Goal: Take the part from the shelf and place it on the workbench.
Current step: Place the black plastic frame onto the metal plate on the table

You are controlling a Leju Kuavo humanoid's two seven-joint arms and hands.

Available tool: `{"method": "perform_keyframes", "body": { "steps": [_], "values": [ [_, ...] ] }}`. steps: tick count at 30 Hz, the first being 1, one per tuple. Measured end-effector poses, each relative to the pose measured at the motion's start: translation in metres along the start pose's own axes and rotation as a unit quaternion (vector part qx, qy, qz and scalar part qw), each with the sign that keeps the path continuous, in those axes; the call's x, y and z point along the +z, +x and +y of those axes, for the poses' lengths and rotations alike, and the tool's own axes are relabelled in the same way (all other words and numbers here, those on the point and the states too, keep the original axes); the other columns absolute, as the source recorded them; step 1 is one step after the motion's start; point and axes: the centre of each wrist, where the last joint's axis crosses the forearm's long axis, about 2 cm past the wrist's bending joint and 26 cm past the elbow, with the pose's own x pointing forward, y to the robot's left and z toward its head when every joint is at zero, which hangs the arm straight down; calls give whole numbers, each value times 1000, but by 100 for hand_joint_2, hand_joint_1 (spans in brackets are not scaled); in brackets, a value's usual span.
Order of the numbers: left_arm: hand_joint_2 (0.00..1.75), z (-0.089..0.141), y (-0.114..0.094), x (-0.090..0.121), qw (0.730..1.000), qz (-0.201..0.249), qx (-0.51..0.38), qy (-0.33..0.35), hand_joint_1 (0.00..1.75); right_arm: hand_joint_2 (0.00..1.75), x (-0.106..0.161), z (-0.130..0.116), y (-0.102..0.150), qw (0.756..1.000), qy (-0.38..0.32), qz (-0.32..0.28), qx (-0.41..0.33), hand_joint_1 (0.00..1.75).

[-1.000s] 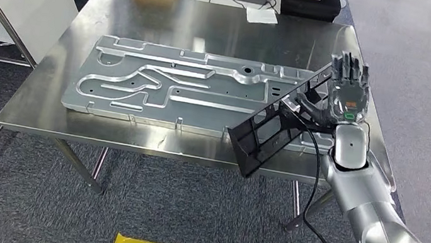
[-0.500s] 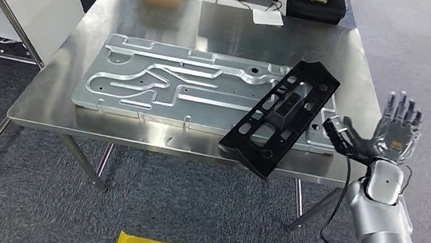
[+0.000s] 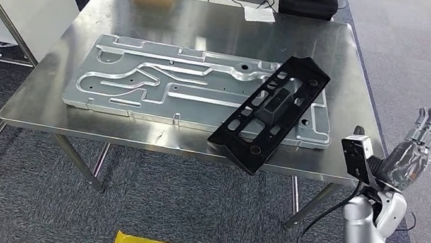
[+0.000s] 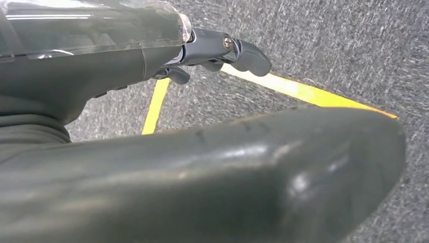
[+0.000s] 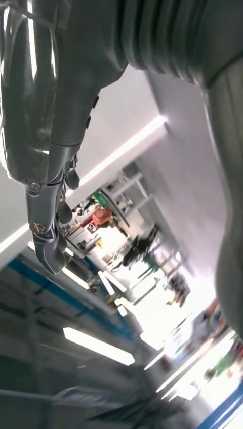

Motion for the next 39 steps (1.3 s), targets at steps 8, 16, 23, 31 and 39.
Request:
{"method": "perform_keyframes", "body": {
  "steps": [8, 16, 23, 31, 39],
  "values": [
    [0, -5, -11, 5, 997, -1, 70, 32, 0, 175, 72, -29, 122, 972, -22, -103, -210, 0],
    [0, -20, -25, 14, 992, 16, 114, 41, 0, 175, 159, -87, 179, 944, 9, -139, -298, 0],
    [0, -29, -35, 20, 990, 22, 135, 38, 0, 175, 197, -98, 161, 908, 59, 11, -414, 0],
    [0, -40, -37, 23, 990, 24, 135, 23, 0, 175, 251, -84, 46, 929, 106, 152, -319, 0],
    [0, -45, -42, 26, 991, 33, 129, 16, 0, 175, 353, -81, -52, 872, 226, 417, -119, 0]
  ]
}}
